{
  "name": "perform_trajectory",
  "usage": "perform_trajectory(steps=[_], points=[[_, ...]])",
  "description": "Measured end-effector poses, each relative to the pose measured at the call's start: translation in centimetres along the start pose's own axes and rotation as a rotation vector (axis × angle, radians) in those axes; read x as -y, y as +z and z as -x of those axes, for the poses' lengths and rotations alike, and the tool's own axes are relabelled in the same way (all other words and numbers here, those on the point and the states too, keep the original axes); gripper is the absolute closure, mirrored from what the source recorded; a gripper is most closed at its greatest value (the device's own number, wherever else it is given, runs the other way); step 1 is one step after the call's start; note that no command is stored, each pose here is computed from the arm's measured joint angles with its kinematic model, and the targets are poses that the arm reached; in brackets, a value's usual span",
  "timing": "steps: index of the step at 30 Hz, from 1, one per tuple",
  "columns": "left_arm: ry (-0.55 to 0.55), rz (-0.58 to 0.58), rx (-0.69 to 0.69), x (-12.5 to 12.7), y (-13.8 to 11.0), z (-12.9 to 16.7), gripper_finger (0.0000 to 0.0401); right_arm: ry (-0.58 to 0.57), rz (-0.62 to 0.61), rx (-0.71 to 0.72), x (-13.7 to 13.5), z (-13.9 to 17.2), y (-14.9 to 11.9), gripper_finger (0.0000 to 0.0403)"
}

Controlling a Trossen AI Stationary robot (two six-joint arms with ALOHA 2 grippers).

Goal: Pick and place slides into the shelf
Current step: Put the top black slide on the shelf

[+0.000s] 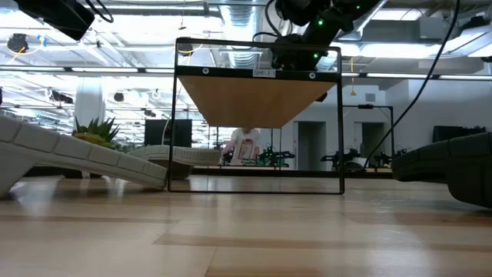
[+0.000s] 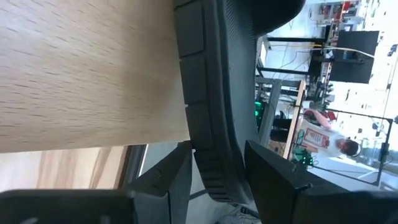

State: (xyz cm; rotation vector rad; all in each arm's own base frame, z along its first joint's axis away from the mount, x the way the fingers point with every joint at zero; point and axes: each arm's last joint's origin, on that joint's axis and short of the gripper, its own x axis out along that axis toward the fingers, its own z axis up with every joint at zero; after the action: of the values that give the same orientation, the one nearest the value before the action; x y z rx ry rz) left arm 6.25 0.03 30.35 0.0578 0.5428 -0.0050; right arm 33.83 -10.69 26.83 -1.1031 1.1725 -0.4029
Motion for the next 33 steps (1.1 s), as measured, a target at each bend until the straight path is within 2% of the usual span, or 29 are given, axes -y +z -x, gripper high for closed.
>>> perform_trajectory(steps=[16, 33], points=[[0.0, 0.0, 0.0, 0.0, 0.0, 0.0, 0.0401, 0.052, -0.057, -0.009, -0.62, 0.15, -0.1, 0.0275], [0.0, 0.0, 0.0, 0.0, 0.0, 0.0, 0.0401, 0.046, -0.046, -0.007, -0.88, 0.57, 0.33, 0.0276]])
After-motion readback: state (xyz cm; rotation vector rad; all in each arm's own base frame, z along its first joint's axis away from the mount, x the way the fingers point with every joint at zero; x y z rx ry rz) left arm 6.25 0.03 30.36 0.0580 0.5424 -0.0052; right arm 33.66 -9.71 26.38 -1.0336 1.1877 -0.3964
